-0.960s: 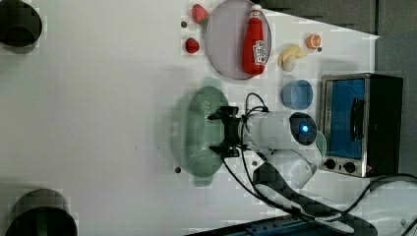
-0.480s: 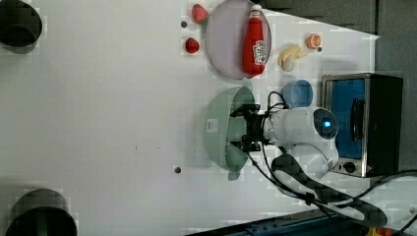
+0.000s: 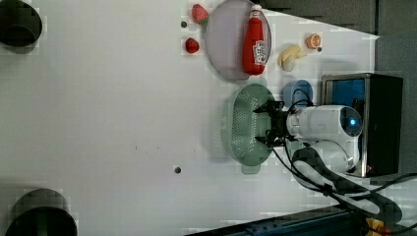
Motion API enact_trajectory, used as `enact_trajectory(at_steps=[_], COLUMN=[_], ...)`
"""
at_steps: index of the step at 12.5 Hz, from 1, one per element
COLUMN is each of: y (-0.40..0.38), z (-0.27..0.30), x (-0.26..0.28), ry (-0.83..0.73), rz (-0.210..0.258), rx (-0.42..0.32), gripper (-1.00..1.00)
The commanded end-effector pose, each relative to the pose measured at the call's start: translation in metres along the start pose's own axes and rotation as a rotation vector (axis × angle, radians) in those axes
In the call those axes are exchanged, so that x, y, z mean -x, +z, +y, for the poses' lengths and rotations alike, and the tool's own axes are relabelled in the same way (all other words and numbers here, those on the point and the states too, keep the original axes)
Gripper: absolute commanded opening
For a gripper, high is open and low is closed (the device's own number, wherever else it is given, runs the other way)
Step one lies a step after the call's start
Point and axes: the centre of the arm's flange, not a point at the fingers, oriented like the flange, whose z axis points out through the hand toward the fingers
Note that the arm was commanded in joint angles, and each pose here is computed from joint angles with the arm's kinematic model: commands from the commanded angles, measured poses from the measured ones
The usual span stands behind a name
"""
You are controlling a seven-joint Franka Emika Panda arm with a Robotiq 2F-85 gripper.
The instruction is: Drag strainer left to right.
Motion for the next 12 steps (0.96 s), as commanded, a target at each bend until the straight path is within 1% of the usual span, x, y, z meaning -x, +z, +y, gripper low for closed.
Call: enact_trajectory(at_steps=[1, 8, 9, 12], y=[-0.001, 0.003, 0.004, -0.009], z=[-0.006, -0.002, -0.001, -0.004], x=[-0.042, -0.113, -0.118, -0.109], ry=[-0.047, -0.005, -0.023, -0.202], rz=[0.019, 0.06, 0.063, 0.063], rx=[-0.009, -0.012, -0.013, -0.034], gripper=[1.0, 1.0, 1.0, 1.0])
